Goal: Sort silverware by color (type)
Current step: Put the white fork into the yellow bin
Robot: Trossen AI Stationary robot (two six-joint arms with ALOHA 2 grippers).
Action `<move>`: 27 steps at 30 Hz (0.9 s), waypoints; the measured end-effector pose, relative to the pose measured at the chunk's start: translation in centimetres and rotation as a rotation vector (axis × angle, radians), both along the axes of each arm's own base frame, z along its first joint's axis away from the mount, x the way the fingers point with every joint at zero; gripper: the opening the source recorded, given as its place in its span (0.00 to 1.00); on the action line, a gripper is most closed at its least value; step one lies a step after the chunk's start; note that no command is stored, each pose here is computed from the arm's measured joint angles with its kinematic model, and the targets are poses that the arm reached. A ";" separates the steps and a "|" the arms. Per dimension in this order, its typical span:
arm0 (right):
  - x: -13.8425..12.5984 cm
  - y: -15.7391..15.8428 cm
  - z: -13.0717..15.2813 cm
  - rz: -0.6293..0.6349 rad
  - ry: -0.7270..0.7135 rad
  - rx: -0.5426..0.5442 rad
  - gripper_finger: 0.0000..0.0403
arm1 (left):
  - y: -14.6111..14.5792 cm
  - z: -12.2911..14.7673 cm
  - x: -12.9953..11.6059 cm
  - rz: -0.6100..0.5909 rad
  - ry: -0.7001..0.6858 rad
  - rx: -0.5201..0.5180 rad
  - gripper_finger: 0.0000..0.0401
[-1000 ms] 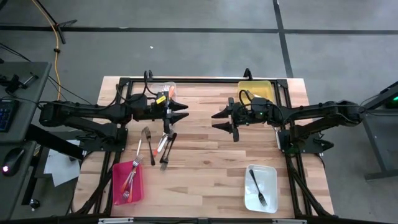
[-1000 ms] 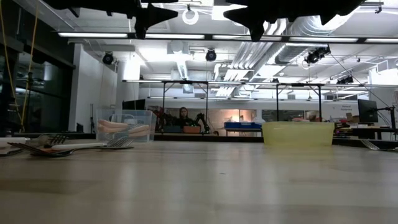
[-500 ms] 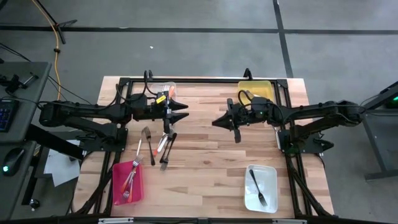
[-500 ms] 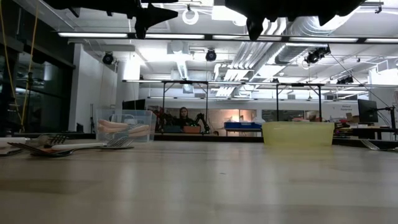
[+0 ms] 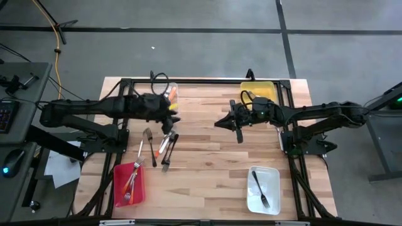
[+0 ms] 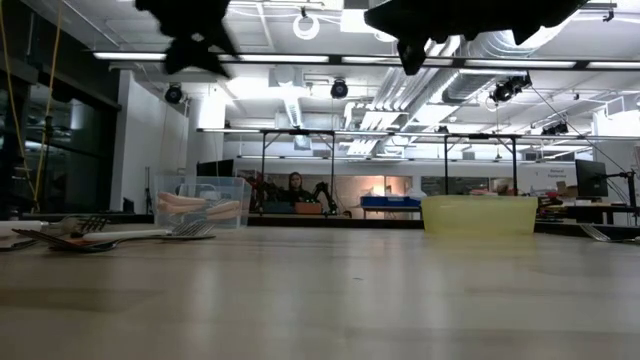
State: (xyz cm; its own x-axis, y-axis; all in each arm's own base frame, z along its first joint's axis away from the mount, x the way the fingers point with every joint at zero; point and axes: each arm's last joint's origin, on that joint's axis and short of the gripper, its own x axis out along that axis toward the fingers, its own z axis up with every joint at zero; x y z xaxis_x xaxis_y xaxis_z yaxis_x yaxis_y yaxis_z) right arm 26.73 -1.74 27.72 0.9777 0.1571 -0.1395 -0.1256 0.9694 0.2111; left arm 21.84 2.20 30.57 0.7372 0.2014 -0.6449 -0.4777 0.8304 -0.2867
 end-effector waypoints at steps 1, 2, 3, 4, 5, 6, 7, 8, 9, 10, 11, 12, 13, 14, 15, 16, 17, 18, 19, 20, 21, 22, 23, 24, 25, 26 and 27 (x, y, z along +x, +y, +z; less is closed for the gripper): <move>0.0 0.0 -0.1 0.000 0.012 0.003 0.00 | -0.2 -0.3 -0.6 0.051 0.068 -0.056 0.43; 0.0 0.0 -0.2 0.000 0.023 0.006 0.00 | -0.4 -0.7 -1.2 0.099 0.128 -0.111 0.43; -0.1 0.0 -0.3 0.000 0.034 0.007 0.00 | -0.7 -1.1 -1.8 0.144 0.196 -0.159 0.43; -0.1 0.0 -0.4 0.000 0.043 0.008 0.00 | -1.0 -1.6 -2.5 0.185 0.270 -0.196 0.43; -0.1 0.0 -0.5 0.001 0.048 0.008 0.00 | -1.3 -2.1 -3.1 0.226 0.333 -0.228 0.43; -0.1 0.0 -0.5 0.003 0.053 0.009 0.00 | -1.8 -2.6 -3.7 0.263 0.388 -0.253 0.43; -0.1 0.0 -0.5 0.003 0.055 0.009 0.00 | -2.3 -3.1 -4.1 0.299 0.432 -0.276 0.43; -0.1 0.0 -0.6 0.003 0.059 0.009 0.00 | -2.7 -3.7 -4.5 0.337 0.467 -0.297 0.43; -0.1 0.0 -0.6 0.003 0.062 0.010 0.00 | -3.2 -4.3 -4.8 0.365 0.491 -0.314 0.43; -0.1 0.0 -0.6 0.002 0.062 0.010 0.00 | -3.6 -5.0 -5.0 0.392 0.509 -0.329 0.43; -0.1 0.0 -0.6 0.002 0.062 0.010 0.00 | -4.0 -5.7 -5.3 0.414 0.526 -0.339 0.43; -0.1 0.0 -0.6 0.002 0.062 0.010 0.00 | -4.4 -6.4 -5.6 0.431 0.545 -0.344 0.43; -0.1 0.0 -0.6 0.003 0.062 0.008 0.00 | -4.6 -7.2 -5.9 0.453 0.567 -0.347 0.43; -0.1 0.0 -0.6 0.003 0.062 0.006 0.00 | -4.8 -8.0 -6.2 0.478 0.584 -0.352 0.43; -0.1 0.0 -0.6 0.003 0.062 0.007 0.00 | -4.9 -8.6 -6.4 0.500 0.600 -0.361 0.43; -0.1 0.0 -0.6 0.003 0.062 0.007 0.00 | -5.0 -9.3 -6.6 0.517 0.613 -0.367 0.43; -0.1 0.0 -0.6 0.003 0.062 0.009 0.00 | -5.0 -9.8 -6.8 0.531 0.623 -0.368 0.43; -0.1 0.0 -0.6 0.002 0.062 0.009 0.00 | -5.0 -10.2 -7.0 0.536 0.635 -0.363 0.43; -0.1 0.0 -0.6 0.002 0.062 0.010 0.00 | -4.9 -10.6 -7.2 0.539 0.646 -0.357 0.43; -0.1 0.0 -0.6 0.002 0.062 0.010 0.00 | -4.8 -10.9 -7.3 0.534 0.654 -0.348 0.43; -0.1 0.0 -0.6 0.002 0.062 0.010 0.00 | -4.7 -11.2 -7.3 0.521 0.651 -0.344 0.43; -0.1 0.0 -0.6 0.002 0.062 0.010 0.00 | -4.7 -11.5 -7.2 0.507 0.644 -0.343 0.43; -0.1 0.0 -0.6 0.002 0.062 0.010 0.00 | -4.6 -11.8 -7.2 0.498 0.640 -0.342 0.43; -0.1 0.0 -0.6 0.002 0.063 0.010 0.00 | -4.4 -12.1 -7.2 0.493 0.640 -0.339 0.43; -0.1 0.0 -0.6 0.002 0.062 0.010 0.00 | -4.3 -12.4 -7.3 0.494 0.649 -0.336 0.43; -0.1 0.0 -0.6 0.002 0.063 0.010 0.00 | -4.1 -12.6 -7.4 0.502 0.658 -0.334 0.43; -0.1 0.0 -0.6 0.002 0.063 0.010 0.00 | -3.9 -12.7 -7.4 0.508 0.662 -0.333 0.43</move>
State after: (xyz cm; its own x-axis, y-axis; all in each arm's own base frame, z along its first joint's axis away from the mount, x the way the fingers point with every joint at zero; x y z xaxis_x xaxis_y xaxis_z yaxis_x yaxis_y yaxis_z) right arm 26.62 -1.73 27.13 0.9667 0.1607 -0.1990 -0.1138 0.9670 0.2279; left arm 14.42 -1.73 17.84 0.0667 0.1284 -0.9895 -0.9177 0.3971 -0.0104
